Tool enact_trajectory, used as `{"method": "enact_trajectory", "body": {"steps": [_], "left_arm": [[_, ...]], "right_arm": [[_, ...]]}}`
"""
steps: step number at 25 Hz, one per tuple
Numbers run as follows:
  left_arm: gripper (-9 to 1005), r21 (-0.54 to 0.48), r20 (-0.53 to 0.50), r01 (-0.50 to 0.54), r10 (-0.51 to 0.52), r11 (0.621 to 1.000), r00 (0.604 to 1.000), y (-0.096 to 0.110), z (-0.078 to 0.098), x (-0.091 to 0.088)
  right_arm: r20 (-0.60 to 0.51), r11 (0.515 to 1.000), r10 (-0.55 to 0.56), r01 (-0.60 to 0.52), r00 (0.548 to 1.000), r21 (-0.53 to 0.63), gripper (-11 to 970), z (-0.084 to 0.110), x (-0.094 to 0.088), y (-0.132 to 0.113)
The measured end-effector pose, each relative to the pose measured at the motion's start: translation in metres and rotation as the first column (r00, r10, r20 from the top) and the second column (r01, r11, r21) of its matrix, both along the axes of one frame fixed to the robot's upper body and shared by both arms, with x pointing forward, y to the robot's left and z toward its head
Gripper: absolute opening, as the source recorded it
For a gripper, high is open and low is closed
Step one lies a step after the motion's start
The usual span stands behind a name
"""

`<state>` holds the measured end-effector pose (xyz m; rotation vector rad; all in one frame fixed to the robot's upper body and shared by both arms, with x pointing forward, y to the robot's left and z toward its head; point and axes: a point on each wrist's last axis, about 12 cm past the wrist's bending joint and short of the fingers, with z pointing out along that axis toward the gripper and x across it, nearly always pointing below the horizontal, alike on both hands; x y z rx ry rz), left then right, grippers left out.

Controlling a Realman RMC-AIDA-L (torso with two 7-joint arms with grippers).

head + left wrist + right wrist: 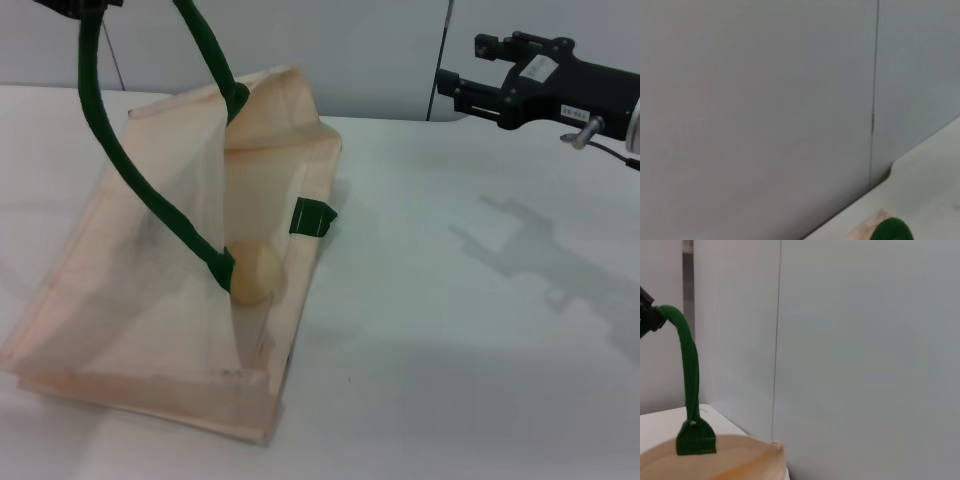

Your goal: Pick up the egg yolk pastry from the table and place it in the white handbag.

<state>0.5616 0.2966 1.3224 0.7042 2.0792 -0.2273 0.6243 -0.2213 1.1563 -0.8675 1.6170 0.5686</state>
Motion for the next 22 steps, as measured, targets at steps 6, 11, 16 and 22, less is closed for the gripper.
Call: {"method": "enact_trajectory", "body": {"steps": [6, 11, 16, 22], "left_arm": [[133, -0.010, 0.010, -0.022, 0.022, 1.000, 1.000, 0.004, -0.003, 0.004], [179, -0.019, -0.019, -0.020, 0.019, 1.000, 1.000, 0.004, -0.009, 0.009], [292, -0.030, -0.048, -0.018, 0.016, 0.999, 0.999, 0.004, -0.018, 0.015], [351, -0.081, -0.051, -0.056, 0.052, 0.995, 0.997, 0.012, -0.033, 0.027]], "right_arm": [[-0.006, 1.000, -0.003, 0.003, 1.000, -0.002, 683, -0.002, 0.000, -0.001], [-0.012, 1.000, -0.008, 0.008, 1.000, 0.005, 682, -0.001, 0.000, -0.002], [-0.014, 1.000, -0.008, 0.008, 1.000, 0.004, 681, -0.001, 0.001, -0.001], [-0.021, 0.998, -0.048, 0.049, 0.999, 0.034, 680, -0.001, 0.001, -0.010]]}}
